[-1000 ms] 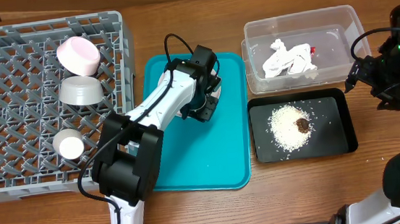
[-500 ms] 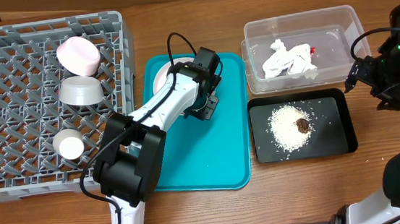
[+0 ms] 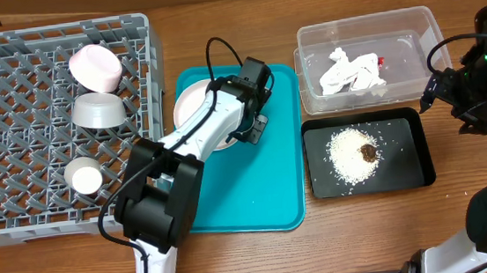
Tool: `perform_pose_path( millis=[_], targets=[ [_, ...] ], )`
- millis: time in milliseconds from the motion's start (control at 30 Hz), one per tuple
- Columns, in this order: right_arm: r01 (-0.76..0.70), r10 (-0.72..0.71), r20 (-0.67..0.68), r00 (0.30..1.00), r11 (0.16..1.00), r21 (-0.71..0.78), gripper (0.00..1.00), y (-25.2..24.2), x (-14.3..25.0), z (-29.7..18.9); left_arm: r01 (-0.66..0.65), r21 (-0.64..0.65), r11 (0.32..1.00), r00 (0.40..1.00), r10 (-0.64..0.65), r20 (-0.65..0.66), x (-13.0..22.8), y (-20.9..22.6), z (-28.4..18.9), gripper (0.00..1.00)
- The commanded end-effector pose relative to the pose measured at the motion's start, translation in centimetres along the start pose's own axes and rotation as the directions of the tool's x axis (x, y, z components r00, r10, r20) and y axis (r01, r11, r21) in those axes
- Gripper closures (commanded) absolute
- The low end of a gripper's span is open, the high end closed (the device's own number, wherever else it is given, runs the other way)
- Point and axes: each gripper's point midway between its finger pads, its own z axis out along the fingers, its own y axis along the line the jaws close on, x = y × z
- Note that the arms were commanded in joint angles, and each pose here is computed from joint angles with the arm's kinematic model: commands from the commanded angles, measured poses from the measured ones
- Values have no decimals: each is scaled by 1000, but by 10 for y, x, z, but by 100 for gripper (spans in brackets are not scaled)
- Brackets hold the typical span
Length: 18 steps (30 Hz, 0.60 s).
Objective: Sort waste into correct bins and load items into the dishwasher
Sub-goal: 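Reach the left gripper to the white plate's rim and grasp it, then carry the white plate into the rack and stand it upright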
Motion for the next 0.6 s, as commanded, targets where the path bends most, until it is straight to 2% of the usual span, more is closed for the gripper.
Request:
perform_pose_path(
  millis=[0,133,267,400,567],
  targets=[
    [3,-3,39,999,1000,-15,18,0,2,-11,27,11,1000,999,-27,-25,6,-4,2,96],
    [3,-2,37,999,1000,-15,18,0,3,-11,73,12,997,997,-74,9,-8,-2,-23,96],
    [3,-2,37,999,1000,-15,18,0,3,-11,128,22,991,985,-130,115,-36,5,-74,96],
    [2,-2,36,999,1000,-15,18,0,3,-11,187,40,981,946,-191,262,-60,26,-140,96],
    [3,-2,38,999,1000,-15,18,0,3,-11,232,112,966,892,-257,371,-63,54,-193,96]
  ],
)
